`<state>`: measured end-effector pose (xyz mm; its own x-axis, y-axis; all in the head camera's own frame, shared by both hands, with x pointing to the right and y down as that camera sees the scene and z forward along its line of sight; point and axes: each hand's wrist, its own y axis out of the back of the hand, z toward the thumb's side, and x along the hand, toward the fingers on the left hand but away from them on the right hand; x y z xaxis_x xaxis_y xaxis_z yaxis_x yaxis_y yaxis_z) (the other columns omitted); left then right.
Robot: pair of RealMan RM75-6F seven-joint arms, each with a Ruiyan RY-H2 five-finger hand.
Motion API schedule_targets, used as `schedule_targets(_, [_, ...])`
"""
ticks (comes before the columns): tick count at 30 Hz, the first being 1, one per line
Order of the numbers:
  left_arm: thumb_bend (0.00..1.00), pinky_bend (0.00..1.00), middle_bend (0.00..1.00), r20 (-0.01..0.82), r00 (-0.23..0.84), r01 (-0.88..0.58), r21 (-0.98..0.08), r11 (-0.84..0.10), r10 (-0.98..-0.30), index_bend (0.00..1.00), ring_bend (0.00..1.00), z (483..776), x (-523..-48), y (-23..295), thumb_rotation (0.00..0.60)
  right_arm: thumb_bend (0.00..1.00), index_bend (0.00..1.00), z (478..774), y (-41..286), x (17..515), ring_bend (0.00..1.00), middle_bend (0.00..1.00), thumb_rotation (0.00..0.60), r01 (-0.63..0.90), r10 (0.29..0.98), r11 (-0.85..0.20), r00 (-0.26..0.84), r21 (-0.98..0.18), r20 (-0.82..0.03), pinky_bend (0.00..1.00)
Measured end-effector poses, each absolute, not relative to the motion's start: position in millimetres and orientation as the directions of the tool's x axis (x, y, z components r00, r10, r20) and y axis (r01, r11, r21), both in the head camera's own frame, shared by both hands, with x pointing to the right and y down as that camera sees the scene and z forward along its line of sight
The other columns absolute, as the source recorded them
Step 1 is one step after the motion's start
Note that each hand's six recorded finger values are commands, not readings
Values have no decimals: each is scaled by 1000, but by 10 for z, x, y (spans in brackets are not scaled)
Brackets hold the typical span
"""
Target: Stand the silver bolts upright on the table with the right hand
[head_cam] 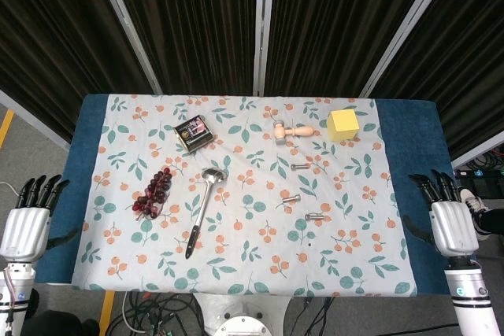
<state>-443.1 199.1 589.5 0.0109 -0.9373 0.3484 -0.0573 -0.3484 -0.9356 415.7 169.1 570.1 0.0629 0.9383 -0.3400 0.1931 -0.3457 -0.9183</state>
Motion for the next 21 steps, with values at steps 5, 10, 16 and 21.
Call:
schedule_targets(5, [0, 0, 87, 358, 4, -51, -932, -358, -934, 146, 0, 5908, -4434, 1996, 600, 194, 152, 5740, 1712, 4138, 31, 182, 600, 189, 926, -377, 73, -907, -370, 33])
schedule_targets(10, [0, 0, 87, 353, -1, -47, -935, -352, -936, 146, 0, 5891, -4431, 2002, 600, 195, 151, 5731, 1726, 4131, 31, 185, 600, 186, 922, -388, 83, -903, -379, 25])
schedule_targets(16, [0, 0, 87, 350, -3, -44, -936, -349, -937, 146, 0, 5871, -4433, 2000, 600, 195, 162, 5738, 1702, 4108, 31, 203, 600, 188, 922, -386, 93, -903, -375, 22])
schedule_targets(21, [0, 0, 87, 355, -4, -49, -934, -355, -935, 147, 0, 5875, -4439, 2019, 600, 198, 237, 5866, 1488, 3895, 36, 237, 600, 175, 912, -403, 156, -898, -378, 23])
